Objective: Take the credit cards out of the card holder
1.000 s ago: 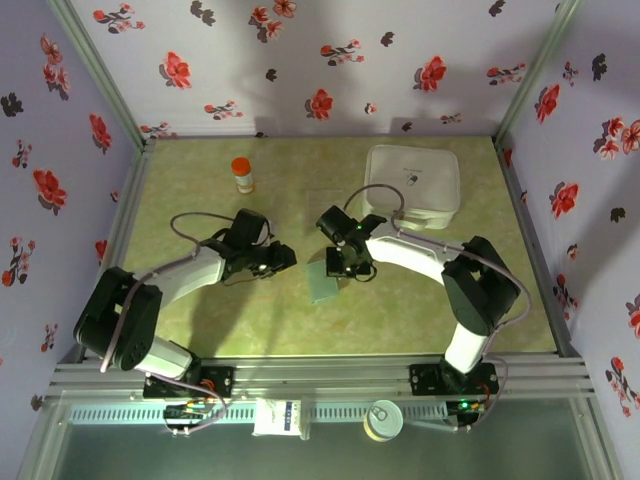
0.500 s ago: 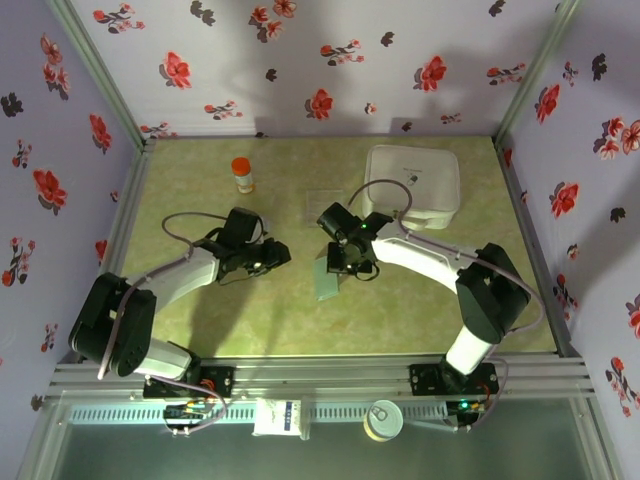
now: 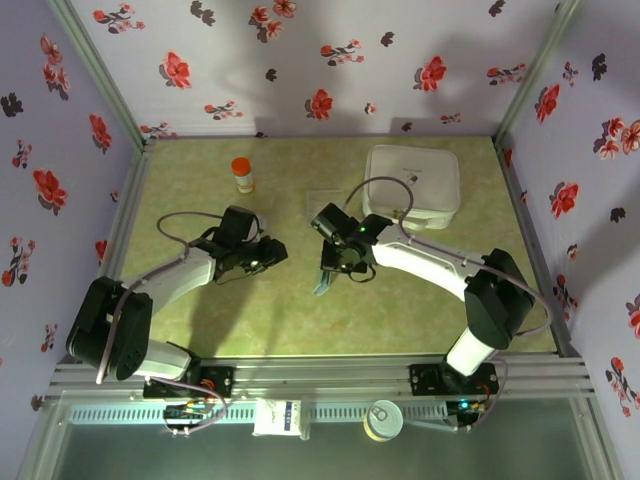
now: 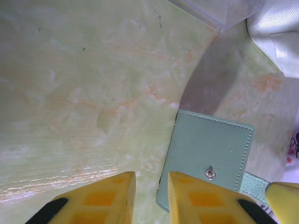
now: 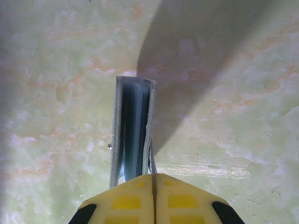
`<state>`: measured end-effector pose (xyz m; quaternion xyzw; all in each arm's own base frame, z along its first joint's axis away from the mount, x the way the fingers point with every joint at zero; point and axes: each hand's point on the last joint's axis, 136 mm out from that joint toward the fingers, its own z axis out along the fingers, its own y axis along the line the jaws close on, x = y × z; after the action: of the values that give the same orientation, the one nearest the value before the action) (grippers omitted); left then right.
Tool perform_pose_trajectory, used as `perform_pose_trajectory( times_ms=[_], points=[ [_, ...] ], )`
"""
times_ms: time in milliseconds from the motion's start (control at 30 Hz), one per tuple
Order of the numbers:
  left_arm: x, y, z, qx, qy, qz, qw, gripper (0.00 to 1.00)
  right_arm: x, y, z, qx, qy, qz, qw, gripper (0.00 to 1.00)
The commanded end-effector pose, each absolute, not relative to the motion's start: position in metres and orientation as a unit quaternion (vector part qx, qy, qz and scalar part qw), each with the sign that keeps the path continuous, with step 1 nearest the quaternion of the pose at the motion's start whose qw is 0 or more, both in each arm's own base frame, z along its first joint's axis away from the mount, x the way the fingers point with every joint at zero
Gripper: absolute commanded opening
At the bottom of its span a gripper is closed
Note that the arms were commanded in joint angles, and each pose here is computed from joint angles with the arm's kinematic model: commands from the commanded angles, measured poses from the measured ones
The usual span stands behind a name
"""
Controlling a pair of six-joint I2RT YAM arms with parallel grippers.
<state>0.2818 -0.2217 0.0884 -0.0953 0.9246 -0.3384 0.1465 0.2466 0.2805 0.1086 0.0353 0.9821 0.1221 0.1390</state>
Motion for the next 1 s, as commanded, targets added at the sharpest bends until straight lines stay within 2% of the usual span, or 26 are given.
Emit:
perform_pose_trajectory(
  times_ms=[0, 300, 500, 967],
  points=[
    [0.279, -0.212, 0.085, -0.101, 0.929, -0.325, 0.146, 0.24, 0.256, 0.286, 0.130, 0.062, 0.973, 0.143, 0.173, 0.00],
    [0.274, -0.215, 0.087, -0.099, 0.927, -0.334, 0.136, 0.24, 0.254, 0.323, 0.136, 0.005, 0.968, 0.198, 0.156, 0.00],
    [0.267, -0.214, 0.078, -0.098, 0.932, -0.327, 0.118, 0.20, 0.252, 0.324, 0.138, -0.024, 0.968, 0.197, 0.151, 0.00],
    [0.269, -0.245, 0.054, -0.066, 0.946, -0.305, 0.085, 0.13, 0.246, 0.240, 0.094, 0.015, 0.986, 0.101, 0.134, 0.00]
  ],
)
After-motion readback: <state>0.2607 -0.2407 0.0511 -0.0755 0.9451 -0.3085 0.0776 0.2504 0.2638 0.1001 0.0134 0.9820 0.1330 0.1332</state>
